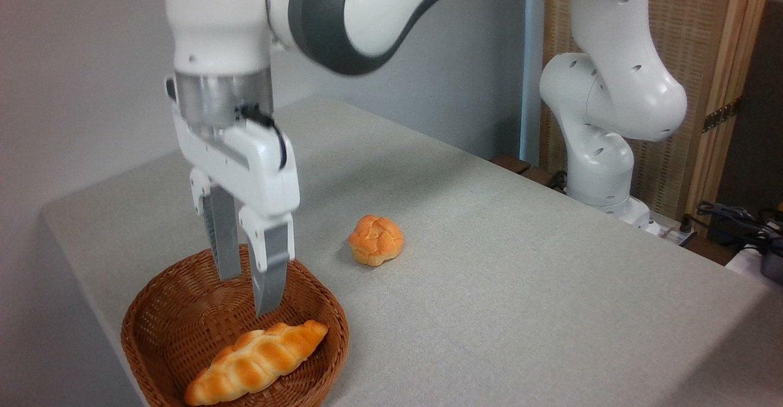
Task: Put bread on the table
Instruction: 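Lower the gripper into the basket around the braided bread roll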
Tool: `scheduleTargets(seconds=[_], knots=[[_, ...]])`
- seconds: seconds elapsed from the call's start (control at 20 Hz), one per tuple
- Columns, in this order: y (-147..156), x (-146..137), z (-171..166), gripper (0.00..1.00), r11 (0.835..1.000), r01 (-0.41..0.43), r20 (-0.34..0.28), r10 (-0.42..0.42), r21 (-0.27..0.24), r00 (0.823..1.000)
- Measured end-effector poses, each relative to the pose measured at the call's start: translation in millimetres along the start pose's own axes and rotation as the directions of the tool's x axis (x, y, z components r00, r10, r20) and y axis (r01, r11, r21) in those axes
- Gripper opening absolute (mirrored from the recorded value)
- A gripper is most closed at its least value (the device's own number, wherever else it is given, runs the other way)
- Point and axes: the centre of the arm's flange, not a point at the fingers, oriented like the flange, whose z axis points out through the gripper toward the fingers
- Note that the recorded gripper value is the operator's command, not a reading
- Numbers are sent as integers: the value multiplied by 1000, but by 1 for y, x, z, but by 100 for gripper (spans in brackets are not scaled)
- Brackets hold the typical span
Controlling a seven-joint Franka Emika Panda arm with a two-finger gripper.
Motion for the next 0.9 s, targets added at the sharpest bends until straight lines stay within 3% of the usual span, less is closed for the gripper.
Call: scheduleTargets(seconds=[0.25,0.55,0.75,0.9], knots=[[-1,17,75,100,1000,-11,11,11,-16,1000],[-7,16,107,97,1000,-2,18,3,-19,1000],[-6,16,119,57,1000,-3,31,3,-30,1000],[-5,16,121,41,999,-4,33,5,-32,999]])
